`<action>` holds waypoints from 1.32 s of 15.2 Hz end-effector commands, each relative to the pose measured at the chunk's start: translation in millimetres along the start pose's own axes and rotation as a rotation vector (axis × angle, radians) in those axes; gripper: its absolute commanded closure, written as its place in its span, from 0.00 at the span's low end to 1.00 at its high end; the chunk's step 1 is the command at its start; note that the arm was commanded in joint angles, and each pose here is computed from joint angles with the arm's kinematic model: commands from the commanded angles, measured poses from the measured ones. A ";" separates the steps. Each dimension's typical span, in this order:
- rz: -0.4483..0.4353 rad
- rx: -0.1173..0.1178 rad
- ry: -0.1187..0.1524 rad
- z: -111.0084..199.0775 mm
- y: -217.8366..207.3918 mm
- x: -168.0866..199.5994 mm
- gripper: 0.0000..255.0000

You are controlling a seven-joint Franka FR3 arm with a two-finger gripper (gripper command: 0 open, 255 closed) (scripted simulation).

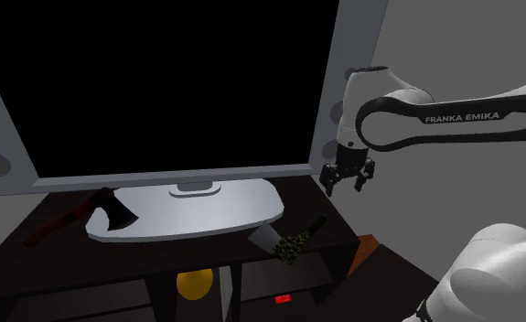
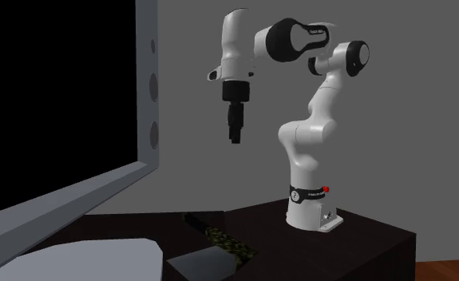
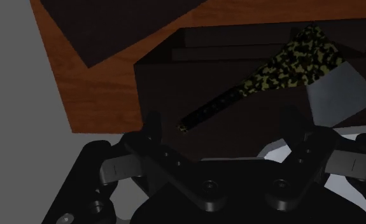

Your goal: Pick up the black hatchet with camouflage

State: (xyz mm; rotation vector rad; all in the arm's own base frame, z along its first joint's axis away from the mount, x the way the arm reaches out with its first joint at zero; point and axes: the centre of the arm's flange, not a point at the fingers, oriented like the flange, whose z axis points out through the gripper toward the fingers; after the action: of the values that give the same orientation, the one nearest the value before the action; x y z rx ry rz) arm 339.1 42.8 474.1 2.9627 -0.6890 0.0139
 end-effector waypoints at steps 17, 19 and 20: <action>0.631 0.037 -0.032 197.1 -83.0 53.2 0.00; 0.631 0.037 -0.032 207.6 -84.0 52.9 0.00; 0.631 0.037 -0.032 212.9 -84.5 52.7 0.00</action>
State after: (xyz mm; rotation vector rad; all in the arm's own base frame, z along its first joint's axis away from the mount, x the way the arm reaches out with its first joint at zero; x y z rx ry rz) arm 421.3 74.4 261.3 2.6467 -1.5976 0.0254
